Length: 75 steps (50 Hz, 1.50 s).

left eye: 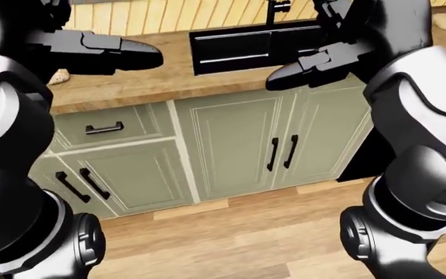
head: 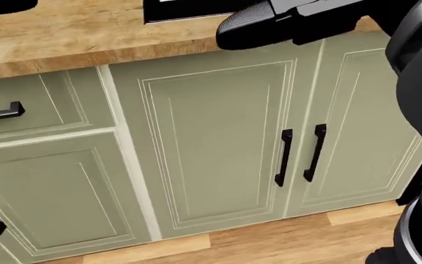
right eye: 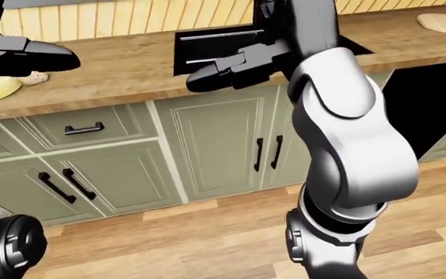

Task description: Place the bread and cheese on the cutting board.

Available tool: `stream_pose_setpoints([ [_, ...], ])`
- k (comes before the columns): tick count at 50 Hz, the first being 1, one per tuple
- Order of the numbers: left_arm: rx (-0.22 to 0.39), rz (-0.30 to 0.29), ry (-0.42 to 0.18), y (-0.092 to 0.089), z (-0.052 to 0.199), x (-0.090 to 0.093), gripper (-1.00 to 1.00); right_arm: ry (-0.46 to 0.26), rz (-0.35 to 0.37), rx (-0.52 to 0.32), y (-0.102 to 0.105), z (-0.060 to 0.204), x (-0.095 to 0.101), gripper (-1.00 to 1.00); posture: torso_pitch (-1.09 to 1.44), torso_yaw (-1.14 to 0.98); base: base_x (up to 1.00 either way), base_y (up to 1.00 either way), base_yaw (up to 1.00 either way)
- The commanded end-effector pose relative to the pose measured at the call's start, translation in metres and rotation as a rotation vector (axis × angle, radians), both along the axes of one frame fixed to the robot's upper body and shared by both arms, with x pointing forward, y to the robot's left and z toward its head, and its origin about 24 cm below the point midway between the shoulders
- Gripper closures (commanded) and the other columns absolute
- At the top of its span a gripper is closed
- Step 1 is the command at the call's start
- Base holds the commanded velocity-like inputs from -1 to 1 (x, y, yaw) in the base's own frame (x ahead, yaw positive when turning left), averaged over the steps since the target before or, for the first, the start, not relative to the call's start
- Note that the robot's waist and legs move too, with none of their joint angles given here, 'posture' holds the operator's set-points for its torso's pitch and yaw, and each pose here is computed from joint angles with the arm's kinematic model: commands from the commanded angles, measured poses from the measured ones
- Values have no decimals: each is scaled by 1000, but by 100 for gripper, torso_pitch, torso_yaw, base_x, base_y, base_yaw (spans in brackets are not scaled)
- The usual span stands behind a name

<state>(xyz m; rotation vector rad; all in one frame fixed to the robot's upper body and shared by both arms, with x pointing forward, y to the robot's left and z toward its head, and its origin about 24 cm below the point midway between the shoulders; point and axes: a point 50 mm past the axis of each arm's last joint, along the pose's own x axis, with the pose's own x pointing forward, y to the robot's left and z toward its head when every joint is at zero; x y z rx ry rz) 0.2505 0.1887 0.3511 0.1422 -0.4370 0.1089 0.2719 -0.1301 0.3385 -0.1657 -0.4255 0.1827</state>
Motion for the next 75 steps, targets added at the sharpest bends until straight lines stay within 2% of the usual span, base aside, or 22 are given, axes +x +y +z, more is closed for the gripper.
stream_pose_setpoints([
  [1,-70,-39,-50,1,13,-8,-100,-52,5,-7,3,8,-3,-100,0,0,0,55,0],
  [3,-26,-1,-62,2,13,-10,-100,-51,4,-5,3,7,-3,-100,0,0,0,55,0],
  [5,-27,3,-60,3,12,-8,-100,-49,6,-7,4,7,-3,-100,0,0,0,56,0],
  [6,-4,22,-65,4,12,-9,-100,-50,6,-8,4,7,-3,-100,0,0,0,56,0],
  [17,-1,17,-65,3,11,-7,-100,-52,-12,-21,3,9,-2,-100,0,0,0,57,0],
  [20,1,20,-67,3,11,-6,-100,-44,-42,-37,2,8,2,-100,0,0,0,57,0],
  [30,4,19,-64,2,11,-7,-100,-15,-39,-56,3,4,4,-100,0,0,0,53,0],
  [33,6,17,-63,1,10,-7,-100,-16,-106,-76,-1,4,8,-100,0,0,0,46,0],
  [35,4,18,-55,1,7,-4,-100,-21,-117,-84,-2,2,8,-100,0,0,0,2,0],
  [43,6,19,-57,2,7,-4,-100,-29,-78,-59,2,-1,9,-100,0,0,0,0,0],
  [63,13,18,-56,1,6,-3,-100,-19,-44,-55,5,0,8,-100,0,0,0,0,23],
  [75,15,18,-55,0,6,-3,-100,-20,-57,-55,3,-1,8,-100,0,0,0,0,30],
])
